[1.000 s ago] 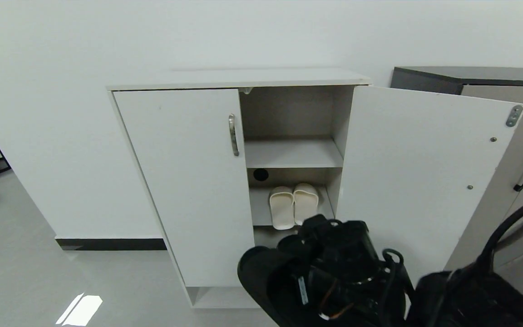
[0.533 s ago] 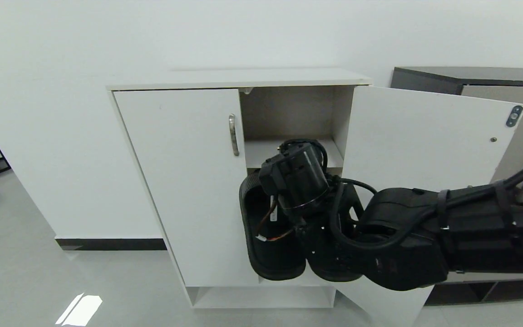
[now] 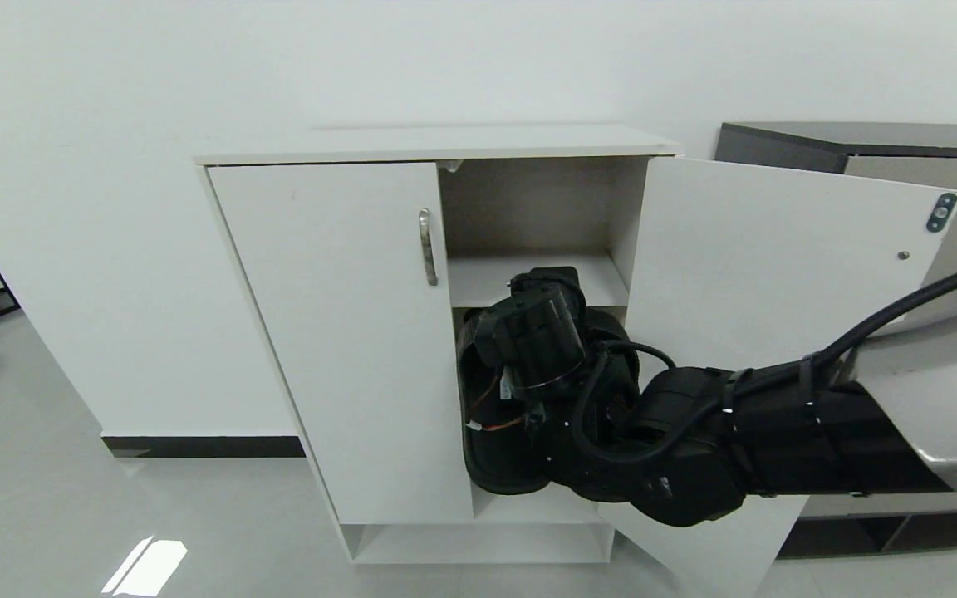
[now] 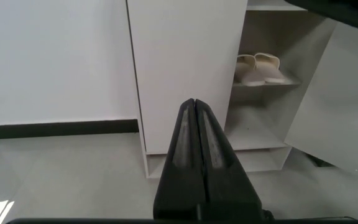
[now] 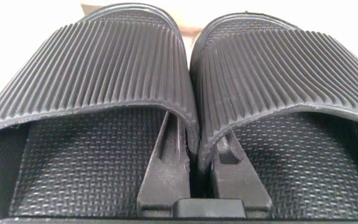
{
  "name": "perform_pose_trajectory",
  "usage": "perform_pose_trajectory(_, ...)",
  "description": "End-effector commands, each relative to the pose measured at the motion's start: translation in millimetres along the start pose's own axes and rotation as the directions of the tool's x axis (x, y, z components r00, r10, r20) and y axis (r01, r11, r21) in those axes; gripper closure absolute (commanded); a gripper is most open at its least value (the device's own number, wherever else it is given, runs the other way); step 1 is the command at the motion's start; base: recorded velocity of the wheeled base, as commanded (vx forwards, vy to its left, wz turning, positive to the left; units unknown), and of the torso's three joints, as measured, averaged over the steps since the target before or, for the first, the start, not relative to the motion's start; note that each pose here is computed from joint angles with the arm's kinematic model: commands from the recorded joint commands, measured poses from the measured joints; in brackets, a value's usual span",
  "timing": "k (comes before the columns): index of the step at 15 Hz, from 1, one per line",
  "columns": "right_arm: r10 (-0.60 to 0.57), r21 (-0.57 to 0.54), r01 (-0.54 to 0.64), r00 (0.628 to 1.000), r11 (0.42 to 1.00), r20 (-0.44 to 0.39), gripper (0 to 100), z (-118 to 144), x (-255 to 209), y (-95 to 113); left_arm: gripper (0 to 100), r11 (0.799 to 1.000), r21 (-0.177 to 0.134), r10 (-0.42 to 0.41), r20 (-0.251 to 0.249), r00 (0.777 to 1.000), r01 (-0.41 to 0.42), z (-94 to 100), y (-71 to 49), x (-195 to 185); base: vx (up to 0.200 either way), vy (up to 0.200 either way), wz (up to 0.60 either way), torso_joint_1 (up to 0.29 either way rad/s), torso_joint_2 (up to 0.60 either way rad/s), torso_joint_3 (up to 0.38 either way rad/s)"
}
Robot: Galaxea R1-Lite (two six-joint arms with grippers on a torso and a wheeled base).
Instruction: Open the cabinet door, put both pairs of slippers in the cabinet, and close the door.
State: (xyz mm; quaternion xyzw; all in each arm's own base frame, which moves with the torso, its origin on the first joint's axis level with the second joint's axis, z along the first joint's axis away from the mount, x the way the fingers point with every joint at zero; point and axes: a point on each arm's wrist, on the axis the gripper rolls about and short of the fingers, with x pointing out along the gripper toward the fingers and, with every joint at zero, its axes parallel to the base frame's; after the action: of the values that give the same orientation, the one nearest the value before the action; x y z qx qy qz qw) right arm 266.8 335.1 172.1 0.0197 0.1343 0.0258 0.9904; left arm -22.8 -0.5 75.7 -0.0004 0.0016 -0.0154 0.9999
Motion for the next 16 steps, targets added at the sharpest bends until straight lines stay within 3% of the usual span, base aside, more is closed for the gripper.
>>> perform_pose_trajectory(1, -0.008, -0.001, 0.008, 1.000, 1.000, -0.004, 100, -2.4, 4.5, -1.0, 100, 1.000, -0.001, 0.000, -0.003, 1.000, 0.000, -0.4, 0.0, 0.2, 0.000, 0.000, 0.00, 0.000, 0.00, 0.000)
perform_pose_trajectory(16, -0.012, 0.017, 0.012, 0.999, 1.000, 0.037, 100, 13.7, 14.7, 3.0, 100, 1.000, 0.001, 0.000, -0.001, 1.000, 0.000, -0.5, 0.0, 0.1, 0.200, 0.000, 0.00, 0.001, 0.00, 0.004)
